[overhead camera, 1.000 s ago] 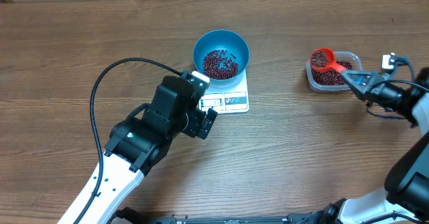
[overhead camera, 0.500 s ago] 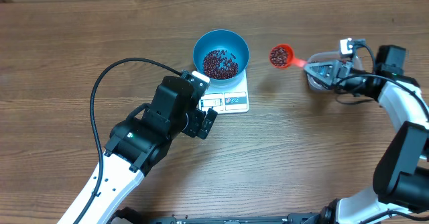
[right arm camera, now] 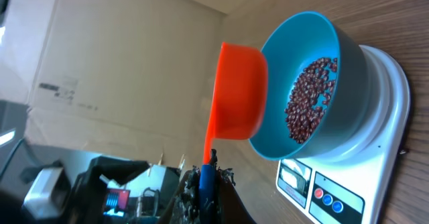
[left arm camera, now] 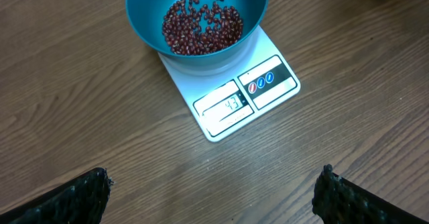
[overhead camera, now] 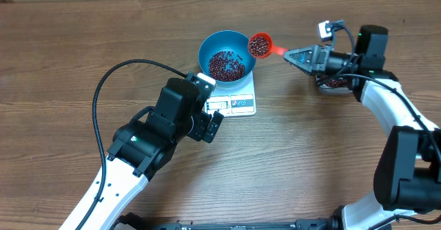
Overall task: Scoop item into bowl and weigh 150g on scale
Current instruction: 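Carry the filled scoop left over the blue bowl, then tip the scoop over the bowl to pour the beans in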
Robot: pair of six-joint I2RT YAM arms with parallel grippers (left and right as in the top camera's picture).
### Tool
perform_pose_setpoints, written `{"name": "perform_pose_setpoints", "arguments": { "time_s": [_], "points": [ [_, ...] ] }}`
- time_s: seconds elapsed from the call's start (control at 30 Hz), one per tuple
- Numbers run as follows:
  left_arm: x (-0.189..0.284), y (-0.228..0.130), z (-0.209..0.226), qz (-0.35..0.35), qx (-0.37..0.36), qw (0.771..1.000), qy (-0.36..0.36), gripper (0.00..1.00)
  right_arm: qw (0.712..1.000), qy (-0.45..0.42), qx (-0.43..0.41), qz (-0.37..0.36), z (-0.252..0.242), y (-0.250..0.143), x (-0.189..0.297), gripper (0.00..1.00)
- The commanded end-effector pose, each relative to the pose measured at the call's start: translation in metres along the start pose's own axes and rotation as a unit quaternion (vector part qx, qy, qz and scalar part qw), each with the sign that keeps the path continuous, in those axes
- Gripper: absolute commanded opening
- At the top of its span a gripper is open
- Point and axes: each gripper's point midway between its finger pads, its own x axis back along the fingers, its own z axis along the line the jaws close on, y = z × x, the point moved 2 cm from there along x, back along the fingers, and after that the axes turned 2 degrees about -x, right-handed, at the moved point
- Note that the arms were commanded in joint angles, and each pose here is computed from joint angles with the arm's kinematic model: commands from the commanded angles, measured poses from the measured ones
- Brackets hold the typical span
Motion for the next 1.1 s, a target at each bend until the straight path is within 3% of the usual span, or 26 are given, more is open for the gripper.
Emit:
{"name": "perform_pose_setpoints", "arguments": {
  "time_s": [0.0,0.23,0.43,0.87,1.07],
  "points": [
    [-0.003,-0.002,-0.001,0.004,0.001,1.000,0.002,1.00,0.999,-0.031,-0.022,-0.016,-0.006,0.004,-0.013,0.04],
    [-0.003,-0.002,-0.001,0.004,0.001,1.000,0.002,1.00,0.997,-0.064,0.023,-0.032,-0.004,0.006,-0.042,0.04],
    [-0.003,-0.002,-0.001,0.004,0.001,1.000,0.002,1.00,0.985,-0.108,0.128,-0.030,-0.012,0.001,-0.055,0.04],
    [-0.003,-0.002,-0.001,0.004,0.001,1.000,0.002,1.00,0.965,-0.094,0.245,-0.022,-0.001,0.002,-0.065,0.04],
    [-0.003,-0.002,-0.001,0.004,0.001,1.000,0.002,1.00,0.938,-0.094,0.332,-0.012,0.000,0.001,-0.065,0.04]
  ]
}}
